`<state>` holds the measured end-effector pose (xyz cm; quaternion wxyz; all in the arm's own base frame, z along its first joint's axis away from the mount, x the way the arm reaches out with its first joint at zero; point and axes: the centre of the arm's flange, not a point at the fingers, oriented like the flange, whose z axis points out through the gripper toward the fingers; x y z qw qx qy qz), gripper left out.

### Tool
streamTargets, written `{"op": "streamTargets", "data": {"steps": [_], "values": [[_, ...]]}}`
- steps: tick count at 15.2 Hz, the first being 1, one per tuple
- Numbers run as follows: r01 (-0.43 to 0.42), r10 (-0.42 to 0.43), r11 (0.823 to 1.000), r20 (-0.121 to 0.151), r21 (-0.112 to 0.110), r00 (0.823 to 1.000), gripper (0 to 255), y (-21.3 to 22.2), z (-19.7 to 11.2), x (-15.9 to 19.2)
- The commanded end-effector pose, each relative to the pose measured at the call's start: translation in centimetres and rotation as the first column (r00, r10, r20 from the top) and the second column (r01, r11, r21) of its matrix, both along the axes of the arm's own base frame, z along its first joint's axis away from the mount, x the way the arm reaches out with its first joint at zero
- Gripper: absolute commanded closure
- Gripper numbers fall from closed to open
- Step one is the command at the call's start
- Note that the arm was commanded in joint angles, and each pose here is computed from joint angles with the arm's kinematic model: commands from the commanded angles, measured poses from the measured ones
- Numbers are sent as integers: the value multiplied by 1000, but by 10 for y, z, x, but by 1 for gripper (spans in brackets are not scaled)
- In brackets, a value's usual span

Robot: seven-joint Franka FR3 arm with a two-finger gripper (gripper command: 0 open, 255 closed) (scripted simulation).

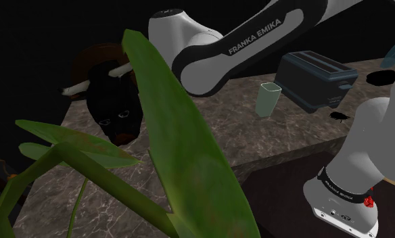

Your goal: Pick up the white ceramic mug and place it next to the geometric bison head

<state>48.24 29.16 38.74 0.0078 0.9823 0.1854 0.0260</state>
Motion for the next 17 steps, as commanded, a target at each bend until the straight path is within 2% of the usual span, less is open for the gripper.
{"op": "streamTargets", "data": {"steps": [1, 4, 11, 12, 17], "values": [[0, 0, 1000, 0, 0, 1000, 255, 1, -11, 1], [0, 0, 1000, 0, 0, 1000, 255, 1, -26, 1], [0, 0, 1000, 0, 0, 1000, 255, 1, -26, 1], [0, 0, 1000, 0, 0, 1000, 0, 1, -26, 1], [0, 0, 1000, 0, 0, 1000, 0, 1, -26, 1]]}}
